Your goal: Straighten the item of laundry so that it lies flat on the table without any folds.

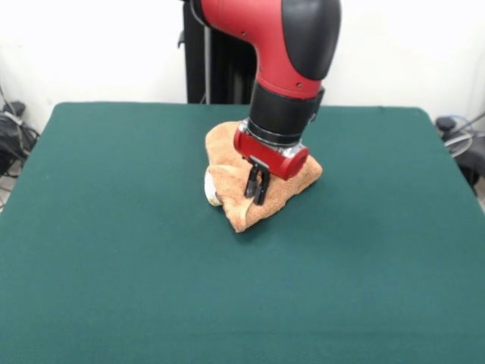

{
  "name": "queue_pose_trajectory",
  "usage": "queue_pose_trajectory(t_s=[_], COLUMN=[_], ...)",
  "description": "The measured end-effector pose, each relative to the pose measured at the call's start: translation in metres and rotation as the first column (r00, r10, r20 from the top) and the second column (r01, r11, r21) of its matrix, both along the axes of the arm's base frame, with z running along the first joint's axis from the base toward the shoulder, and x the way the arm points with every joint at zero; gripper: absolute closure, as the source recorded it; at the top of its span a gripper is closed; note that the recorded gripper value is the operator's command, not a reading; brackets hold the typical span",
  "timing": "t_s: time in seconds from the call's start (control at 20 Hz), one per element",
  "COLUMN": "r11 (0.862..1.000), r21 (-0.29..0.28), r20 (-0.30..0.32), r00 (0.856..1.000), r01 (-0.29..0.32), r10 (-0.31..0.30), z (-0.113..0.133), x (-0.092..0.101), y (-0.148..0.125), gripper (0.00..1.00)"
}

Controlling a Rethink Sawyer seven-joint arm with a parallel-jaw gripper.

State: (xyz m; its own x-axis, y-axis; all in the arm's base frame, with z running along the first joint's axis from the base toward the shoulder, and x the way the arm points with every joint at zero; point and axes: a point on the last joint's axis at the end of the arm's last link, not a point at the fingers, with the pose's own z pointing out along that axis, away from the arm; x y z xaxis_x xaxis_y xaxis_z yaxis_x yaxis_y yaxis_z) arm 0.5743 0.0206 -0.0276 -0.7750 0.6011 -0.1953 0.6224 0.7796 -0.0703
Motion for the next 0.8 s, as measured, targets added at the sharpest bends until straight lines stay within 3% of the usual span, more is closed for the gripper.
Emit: queue_pose_trajectory(t_s=[0.8], r11=[1.0], r21=[-0.008], r20=[0.005], r00=[1.0], r01=[-0.015], r10=[0.015], z=[0.0052], x=[0.0012], y=[0.0063], gripper=[1.0])
